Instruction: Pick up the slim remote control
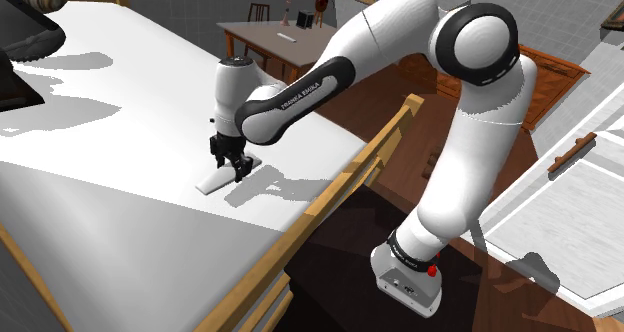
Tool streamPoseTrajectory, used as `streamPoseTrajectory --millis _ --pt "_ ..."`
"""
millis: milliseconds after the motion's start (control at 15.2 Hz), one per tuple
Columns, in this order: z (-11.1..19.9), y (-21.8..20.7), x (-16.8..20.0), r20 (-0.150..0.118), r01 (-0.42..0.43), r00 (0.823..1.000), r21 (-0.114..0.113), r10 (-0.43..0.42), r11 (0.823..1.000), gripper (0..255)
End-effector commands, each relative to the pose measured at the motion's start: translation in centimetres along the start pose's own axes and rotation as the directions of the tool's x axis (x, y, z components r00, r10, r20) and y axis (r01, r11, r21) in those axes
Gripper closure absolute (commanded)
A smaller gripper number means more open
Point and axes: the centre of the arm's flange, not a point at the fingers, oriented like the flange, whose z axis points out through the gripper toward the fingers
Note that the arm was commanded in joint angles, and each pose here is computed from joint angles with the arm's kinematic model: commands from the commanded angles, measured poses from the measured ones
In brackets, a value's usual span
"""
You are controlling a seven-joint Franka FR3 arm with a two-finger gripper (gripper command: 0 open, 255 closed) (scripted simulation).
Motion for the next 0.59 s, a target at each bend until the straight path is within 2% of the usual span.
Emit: streamPoseTrajectory --millis 0,396,528 --pt "-1.0 0.0 -0.1 0.0 0.0 1.0 0.0 0.0 1.0 255" --pt "-4.2 0.0 -0.1 0.0 0.0 1.0 0.0 0.0 1.0 255" --pt "-4.3 0.0 -0.1 0.0 0.0 1.0 0.0 0.0 1.0 255"
